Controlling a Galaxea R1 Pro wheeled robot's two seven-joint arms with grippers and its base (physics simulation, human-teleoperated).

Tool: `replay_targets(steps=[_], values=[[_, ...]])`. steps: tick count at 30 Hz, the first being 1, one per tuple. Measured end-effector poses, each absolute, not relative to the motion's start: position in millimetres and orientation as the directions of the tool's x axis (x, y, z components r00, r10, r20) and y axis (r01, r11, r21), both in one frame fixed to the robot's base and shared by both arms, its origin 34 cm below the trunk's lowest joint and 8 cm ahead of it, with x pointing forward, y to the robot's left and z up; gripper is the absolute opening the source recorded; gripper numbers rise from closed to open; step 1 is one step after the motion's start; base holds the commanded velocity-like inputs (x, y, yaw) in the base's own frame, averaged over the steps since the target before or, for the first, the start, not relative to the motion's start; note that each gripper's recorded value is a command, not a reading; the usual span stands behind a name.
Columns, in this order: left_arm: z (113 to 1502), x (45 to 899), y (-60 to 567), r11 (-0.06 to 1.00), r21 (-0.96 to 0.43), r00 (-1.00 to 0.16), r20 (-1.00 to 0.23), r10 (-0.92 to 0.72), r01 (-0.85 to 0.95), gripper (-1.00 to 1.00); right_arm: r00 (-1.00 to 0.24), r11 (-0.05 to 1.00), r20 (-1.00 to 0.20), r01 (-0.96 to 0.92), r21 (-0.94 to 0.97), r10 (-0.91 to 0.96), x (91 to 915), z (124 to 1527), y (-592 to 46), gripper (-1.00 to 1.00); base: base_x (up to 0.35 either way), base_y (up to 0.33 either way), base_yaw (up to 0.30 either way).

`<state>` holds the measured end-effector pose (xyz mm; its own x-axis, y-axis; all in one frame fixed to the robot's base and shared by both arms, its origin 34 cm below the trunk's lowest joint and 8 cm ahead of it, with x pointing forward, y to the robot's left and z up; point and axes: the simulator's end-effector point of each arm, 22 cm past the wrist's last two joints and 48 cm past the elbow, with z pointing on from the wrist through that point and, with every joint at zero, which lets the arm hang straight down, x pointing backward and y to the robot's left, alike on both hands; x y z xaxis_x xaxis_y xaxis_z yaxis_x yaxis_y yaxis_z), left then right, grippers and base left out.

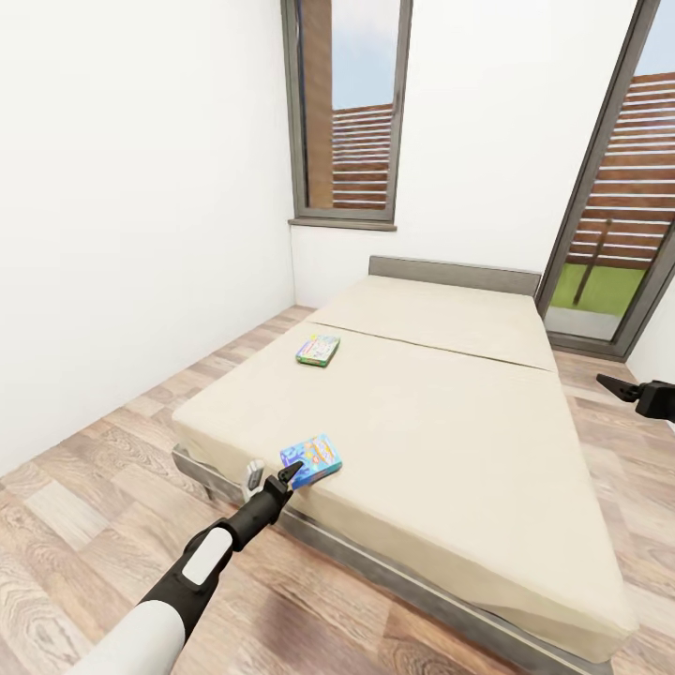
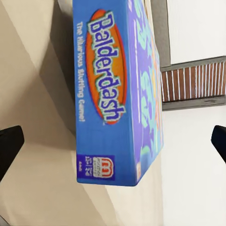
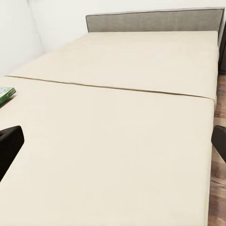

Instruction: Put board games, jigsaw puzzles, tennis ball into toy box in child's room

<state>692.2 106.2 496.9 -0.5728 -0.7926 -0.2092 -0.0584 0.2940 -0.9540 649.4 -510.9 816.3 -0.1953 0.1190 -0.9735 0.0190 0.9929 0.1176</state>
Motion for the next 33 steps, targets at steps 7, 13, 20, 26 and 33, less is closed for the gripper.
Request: replay_targets(steps=[7,13,20,26,33], values=[[497,693,104,0.299,-0.953,-0.575,-0.214,-0.789,-0.056,1.0,-0.195,0.993,-0.973,0.019,0.118,0.119,649,816,-511,1.0,0.001,0.0,0.0],[499,694,100,0.299,-0.953,-0.581,-0.214,-0.785,-0.053,1.0,-0.195,0.993,-0.974,0.019,0.117,0.119,649,816,-511,1.0,0.0,0.0,0.0],[497,693,94,0.299,-0.952,-0.59,-0.207,-0.78,-0.062,1.0,-0.194,0.993,-0.974,0.019,0.118,0.119,649,817,-511,1.0,0.0,0.0,0.0],[497,692,91,0.297,-0.953,-0.593,-0.204,-0.779,-0.063,1.0,-0.195,0.993,-0.974,0.019,0.118,0.12,649,817,-511,1.0,0.0,0.0,0.0],[502,694,87,0.287,-0.956,-0.597,-0.201,-0.777,-0.053,1.0,-0.195,0.993,-0.974,0.018,0.118,0.119,649,817,-511,1.0,0.0,0.0,0.0]])
